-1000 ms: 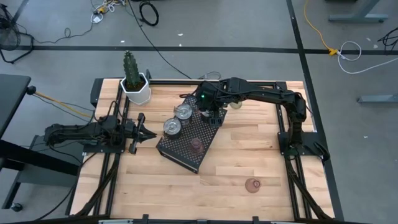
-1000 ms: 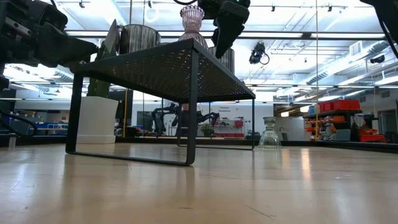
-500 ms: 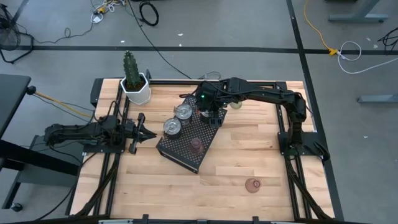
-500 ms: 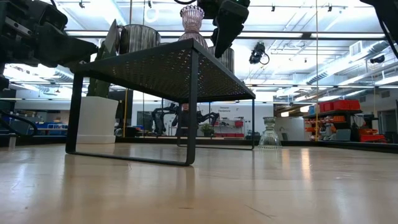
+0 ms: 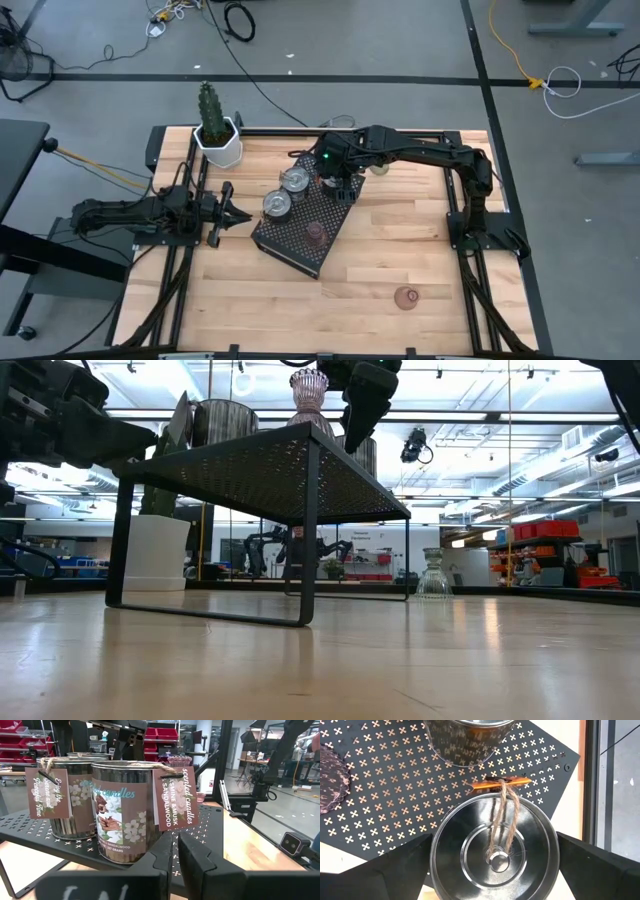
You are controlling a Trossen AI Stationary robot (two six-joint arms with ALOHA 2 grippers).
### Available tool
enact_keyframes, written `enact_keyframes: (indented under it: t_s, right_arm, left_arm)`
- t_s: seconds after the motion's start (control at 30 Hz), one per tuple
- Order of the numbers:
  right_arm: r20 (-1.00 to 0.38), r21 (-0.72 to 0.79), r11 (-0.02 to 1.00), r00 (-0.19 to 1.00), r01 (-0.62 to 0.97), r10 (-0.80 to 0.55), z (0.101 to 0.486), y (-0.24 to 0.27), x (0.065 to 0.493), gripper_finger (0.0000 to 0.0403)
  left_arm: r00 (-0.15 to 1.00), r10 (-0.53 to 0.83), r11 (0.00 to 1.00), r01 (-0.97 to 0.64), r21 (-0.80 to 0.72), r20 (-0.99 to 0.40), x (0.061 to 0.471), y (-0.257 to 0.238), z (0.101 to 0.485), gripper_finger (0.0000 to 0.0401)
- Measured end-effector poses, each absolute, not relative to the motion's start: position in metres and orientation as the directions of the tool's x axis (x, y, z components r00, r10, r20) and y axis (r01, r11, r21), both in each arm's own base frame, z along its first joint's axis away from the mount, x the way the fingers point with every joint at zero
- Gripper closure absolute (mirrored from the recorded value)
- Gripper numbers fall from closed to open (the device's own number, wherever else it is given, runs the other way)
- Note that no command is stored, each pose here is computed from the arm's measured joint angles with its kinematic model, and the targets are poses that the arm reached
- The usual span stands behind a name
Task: Pick & Place candle stick holders
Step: Put the silver scented candle on the shelf
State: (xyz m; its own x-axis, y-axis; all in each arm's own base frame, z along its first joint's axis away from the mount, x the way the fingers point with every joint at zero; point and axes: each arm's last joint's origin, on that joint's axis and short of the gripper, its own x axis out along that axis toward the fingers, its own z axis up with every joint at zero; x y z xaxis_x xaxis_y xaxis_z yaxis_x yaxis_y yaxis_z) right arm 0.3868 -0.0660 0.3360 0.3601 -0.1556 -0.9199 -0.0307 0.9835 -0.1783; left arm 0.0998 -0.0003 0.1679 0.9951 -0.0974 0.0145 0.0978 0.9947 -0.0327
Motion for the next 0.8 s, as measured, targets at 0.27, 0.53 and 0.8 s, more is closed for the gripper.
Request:
enact_keyframes:
  t_s: [0.27, 0.53, 0.8]
  right_arm:
    - [-0.919, -0.167, 0.986, 0.364, -0.017, -0.149, 0.3359, -0.0659, 0.3872, 0.0003]
    - [-0.921, -0.125, 0.992, 0.376, -0.029, -0.106, 0.3359, -0.0649, 0.3877, 0.0003]
    - [-0.921, -0.065, 0.998, 0.384, 0.003, -0.061, 0.3359, -0.0743, 0.386, 0.0003]
  left_arm:
    - [0.995, -0.097, 0.995, 0.098, -0.033, 0.015, 0.0998, -0.0003, 0.1681, 0.0367]
    - [0.995, -0.097, 0.995, 0.098, -0.033, 0.015, 0.0998, -0.0003, 0.168, 0.0367]
    - [0.995, -0.097, 0.995, 0.098, -0.032, 0.015, 0.0998, -0.0003, 0.1681, 0.0367]
